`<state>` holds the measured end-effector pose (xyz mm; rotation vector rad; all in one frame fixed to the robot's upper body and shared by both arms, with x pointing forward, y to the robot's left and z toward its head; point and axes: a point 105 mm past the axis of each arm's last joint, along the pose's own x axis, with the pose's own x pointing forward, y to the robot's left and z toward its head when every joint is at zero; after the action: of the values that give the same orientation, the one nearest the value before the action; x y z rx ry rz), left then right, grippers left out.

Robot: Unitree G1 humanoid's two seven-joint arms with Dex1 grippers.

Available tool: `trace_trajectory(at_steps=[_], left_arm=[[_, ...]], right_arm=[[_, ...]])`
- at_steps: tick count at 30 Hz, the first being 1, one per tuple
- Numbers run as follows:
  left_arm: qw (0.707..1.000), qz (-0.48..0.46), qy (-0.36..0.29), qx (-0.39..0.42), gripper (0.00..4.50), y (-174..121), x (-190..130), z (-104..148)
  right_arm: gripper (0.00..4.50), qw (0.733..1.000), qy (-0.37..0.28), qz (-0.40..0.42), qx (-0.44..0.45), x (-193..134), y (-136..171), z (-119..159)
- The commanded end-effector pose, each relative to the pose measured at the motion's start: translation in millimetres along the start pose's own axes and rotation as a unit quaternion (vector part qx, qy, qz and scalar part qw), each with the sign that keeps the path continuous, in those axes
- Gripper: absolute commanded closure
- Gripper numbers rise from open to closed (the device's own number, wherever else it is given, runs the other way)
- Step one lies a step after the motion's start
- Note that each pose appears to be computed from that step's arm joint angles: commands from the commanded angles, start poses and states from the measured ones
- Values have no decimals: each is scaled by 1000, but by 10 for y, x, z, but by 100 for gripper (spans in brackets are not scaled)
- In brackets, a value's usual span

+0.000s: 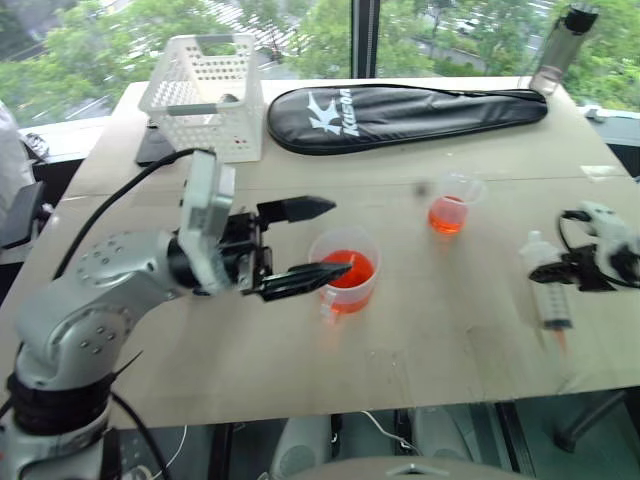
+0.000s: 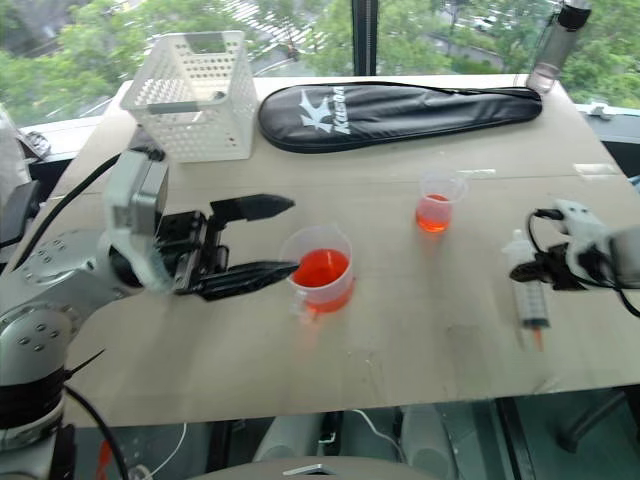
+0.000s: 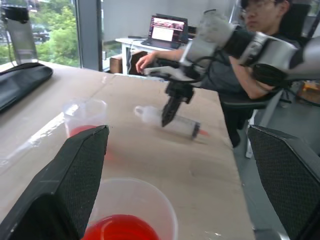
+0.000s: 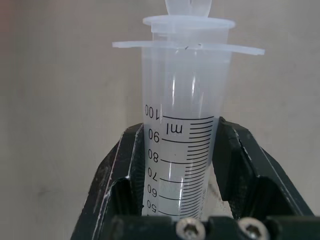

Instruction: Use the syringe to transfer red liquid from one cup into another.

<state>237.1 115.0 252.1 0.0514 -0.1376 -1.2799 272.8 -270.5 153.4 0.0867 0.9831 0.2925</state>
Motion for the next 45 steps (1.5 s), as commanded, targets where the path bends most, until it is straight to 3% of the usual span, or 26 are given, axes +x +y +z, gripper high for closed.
trace_trajectory(at_steps=[1,6,10,15,21,26,35,45], left_arm=[[999,42,-31,7,0,173,18,110],[995,78,-60,-9,0,416,45,157],[980,175,-95,-4,0,811,-68,263],[969,223,-102,9,0,1001,-168,330],[969,230,-91,16,0,968,-192,325],[970,229,-81,26,0,931,-196,336],[972,228,-47,30,0,912,-209,426],[990,102,36,95,0,631,-37,427]], right_arm=[[299,978,-130,80,-142,-535,631,219],[303,905,-293,218,-217,-808,1420,385],[304,812,-417,315,-259,-927,2001,647],[304,742,-461,363,-325,-701,2425,712],[304,691,-498,422,-309,-524,2659,844],[304,684,-491,437,-317,-425,2751,826],[304,708,-463,432,-313,71,2664,633],[304,701,-463,428,-333,344,2698,502]])
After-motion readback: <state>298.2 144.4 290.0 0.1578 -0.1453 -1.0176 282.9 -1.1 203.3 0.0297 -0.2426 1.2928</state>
